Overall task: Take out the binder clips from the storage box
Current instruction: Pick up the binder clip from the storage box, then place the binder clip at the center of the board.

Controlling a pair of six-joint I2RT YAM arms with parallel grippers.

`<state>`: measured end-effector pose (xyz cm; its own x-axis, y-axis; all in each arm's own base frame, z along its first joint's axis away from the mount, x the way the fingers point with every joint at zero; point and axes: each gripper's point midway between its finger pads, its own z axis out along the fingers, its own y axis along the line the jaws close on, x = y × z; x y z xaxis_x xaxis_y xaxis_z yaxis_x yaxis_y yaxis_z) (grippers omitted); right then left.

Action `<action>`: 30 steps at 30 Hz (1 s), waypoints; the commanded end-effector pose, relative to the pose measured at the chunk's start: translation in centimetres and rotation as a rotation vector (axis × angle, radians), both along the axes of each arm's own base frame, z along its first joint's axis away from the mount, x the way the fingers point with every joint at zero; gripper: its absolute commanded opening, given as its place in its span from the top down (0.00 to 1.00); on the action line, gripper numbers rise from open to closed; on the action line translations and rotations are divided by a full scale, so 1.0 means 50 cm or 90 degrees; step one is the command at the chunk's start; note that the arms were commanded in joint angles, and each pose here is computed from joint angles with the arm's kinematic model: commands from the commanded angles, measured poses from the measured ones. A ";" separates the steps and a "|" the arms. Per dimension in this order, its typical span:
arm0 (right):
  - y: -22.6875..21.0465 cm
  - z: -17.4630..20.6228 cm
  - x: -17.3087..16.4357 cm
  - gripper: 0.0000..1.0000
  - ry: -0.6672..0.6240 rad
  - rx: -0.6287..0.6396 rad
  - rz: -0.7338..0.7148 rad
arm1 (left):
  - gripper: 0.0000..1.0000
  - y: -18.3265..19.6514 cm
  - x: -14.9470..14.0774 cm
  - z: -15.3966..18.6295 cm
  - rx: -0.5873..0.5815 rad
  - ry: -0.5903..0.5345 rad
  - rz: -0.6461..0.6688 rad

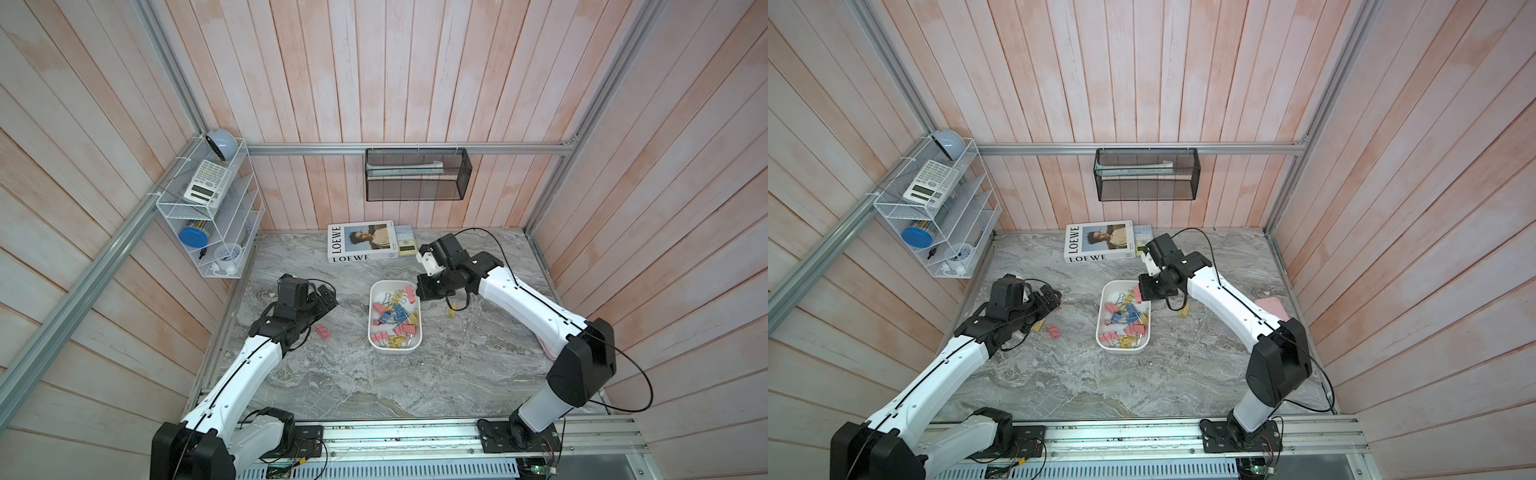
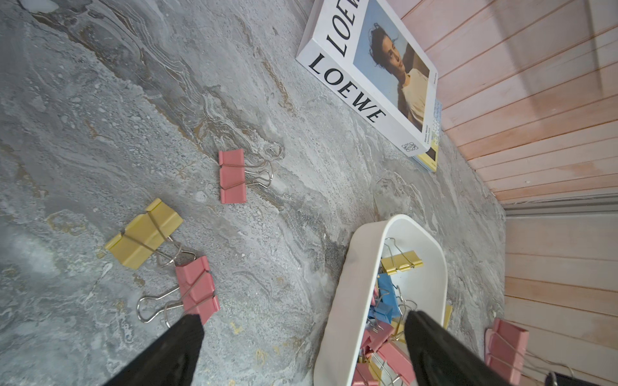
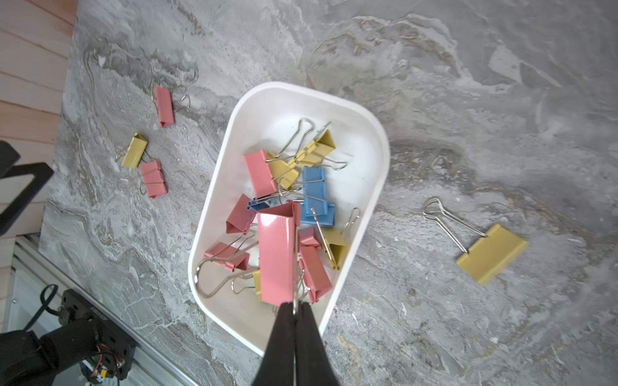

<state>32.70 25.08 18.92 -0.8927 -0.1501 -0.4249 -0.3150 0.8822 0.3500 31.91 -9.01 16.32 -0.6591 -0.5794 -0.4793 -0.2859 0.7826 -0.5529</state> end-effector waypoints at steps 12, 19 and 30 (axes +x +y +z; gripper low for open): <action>-0.221 -0.081 0.113 1.00 0.031 0.188 -0.256 | 0.00 -0.114 0.013 0.013 0.014 -0.019 -0.091; -0.243 -0.137 0.171 1.00 0.062 0.230 -0.296 | 0.00 -0.160 0.009 0.008 0.054 -0.004 -0.130; -0.260 -0.248 0.247 1.00 0.136 0.303 -0.358 | 0.00 -0.218 -0.004 -0.020 0.098 0.045 -0.177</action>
